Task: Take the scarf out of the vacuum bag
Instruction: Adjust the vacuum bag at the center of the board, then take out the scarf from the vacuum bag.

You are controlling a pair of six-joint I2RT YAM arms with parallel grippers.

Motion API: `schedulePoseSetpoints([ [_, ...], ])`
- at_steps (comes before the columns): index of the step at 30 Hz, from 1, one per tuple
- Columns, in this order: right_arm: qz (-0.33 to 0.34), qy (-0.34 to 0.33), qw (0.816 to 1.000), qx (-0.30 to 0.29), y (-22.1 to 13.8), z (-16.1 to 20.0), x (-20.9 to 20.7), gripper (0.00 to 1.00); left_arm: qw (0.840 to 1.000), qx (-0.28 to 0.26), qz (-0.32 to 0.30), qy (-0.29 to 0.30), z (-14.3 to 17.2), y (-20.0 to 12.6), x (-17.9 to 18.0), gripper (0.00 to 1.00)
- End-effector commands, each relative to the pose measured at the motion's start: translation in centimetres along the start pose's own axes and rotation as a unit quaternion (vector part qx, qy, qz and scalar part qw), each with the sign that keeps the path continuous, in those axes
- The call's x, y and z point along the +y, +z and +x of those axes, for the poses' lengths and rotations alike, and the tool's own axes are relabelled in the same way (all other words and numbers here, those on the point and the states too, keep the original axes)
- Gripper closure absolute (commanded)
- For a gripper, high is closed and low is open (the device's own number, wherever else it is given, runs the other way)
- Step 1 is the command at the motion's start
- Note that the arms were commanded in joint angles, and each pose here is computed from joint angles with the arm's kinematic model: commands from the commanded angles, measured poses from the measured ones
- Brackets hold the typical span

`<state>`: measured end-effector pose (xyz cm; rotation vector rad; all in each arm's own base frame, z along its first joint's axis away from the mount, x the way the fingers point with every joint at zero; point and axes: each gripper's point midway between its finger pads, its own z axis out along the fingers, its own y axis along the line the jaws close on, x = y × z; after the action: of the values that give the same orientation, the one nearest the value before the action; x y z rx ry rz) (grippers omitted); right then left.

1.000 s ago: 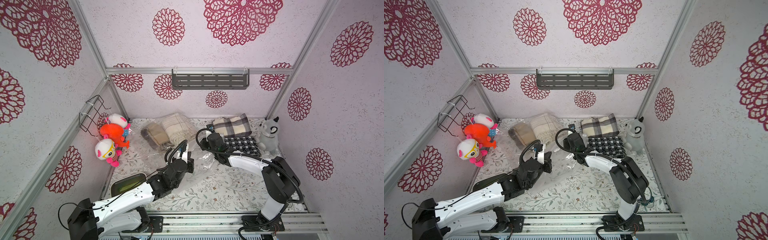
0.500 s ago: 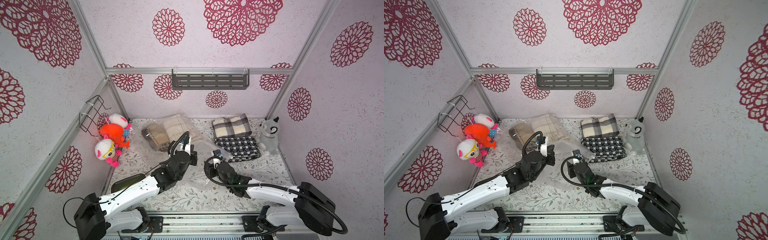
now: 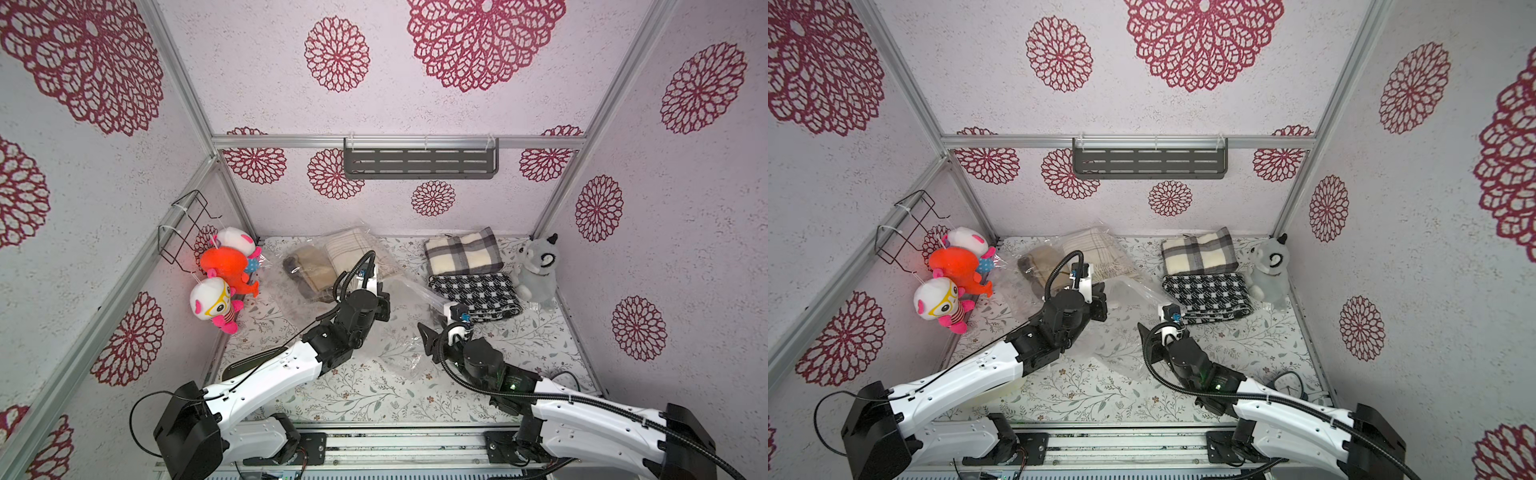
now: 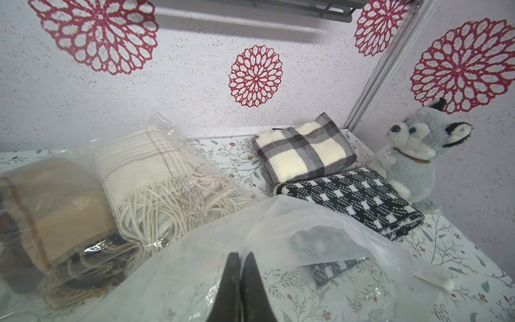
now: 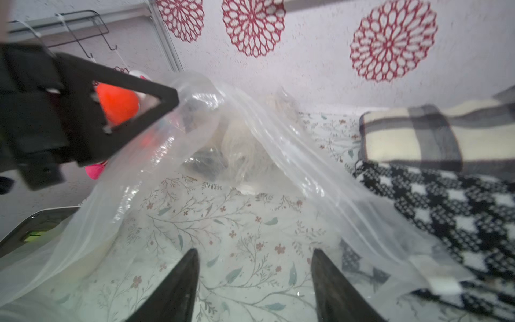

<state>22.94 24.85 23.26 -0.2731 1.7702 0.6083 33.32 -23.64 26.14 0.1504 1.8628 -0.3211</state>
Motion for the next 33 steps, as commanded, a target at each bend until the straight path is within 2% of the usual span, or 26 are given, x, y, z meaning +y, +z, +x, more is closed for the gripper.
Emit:
schedulePoseSetpoints([
  [1,-0.028,-0.019,0.999,0.025,0.9,1.0,1.6,0.33,0.999,-0.019,0.037,-0.007,-2.4,-0.2,-1.4,1.0],
  [3,-0.044,-0.048,0.997,0.043,2.5,1.6,3.1,0.34,0.998,-0.022,0.058,-0.005,-2.9,-0.5,-2.2,1.0],
  [6,-0.055,-0.076,0.994,0.06,6.0,2.3,5.1,0.41,0.996,-0.032,0.082,0.012,-3.8,-1.6,-3.4,1.0],
  [9,-0.006,-0.041,0.995,0.091,9.9,3.1,4.0,0.53,0.993,-0.048,0.096,0.04,-4.8,-3.2,-4.7,1.0],
  [12,-0.005,-0.01,0.996,0.088,12.9,3.6,3.7,0.56,0.992,-0.054,0.104,0.055,-5.5,-4.4,-5.4,1.0],
  [16,0.035,-0.016,0.996,0.086,15.8,4.7,2.6,0.57,0.99,-0.051,0.115,0.057,-5.1,-4.8,-5.7,1.0],
  [18,0.033,-0.025,0.995,0.094,16.7,6.2,2.9,0.61,0.99,-0.062,0.112,0.06,-5.3,-4.8,-5.6,1.0],
  [24,0.026,-0.021,0.995,0.098,16.2,9.6,3.1,0.59,0.992,-0.086,0.061,0.074,-7.2,-4.9,-3.9,1.0],
  [28,0.023,-0.016,0.992,0.121,17.5,11.1,2.6,0.58,0.99,-0.087,0.09,0.062,-7.2,-5.3,-4.8,1.0],
  [33,0.02,0.006,0.993,0.117,19.5,11.2,1.6,0.56,0.991,-0.083,0.095,0.055,-7.1,-5.6,-4.8,1.0],
])
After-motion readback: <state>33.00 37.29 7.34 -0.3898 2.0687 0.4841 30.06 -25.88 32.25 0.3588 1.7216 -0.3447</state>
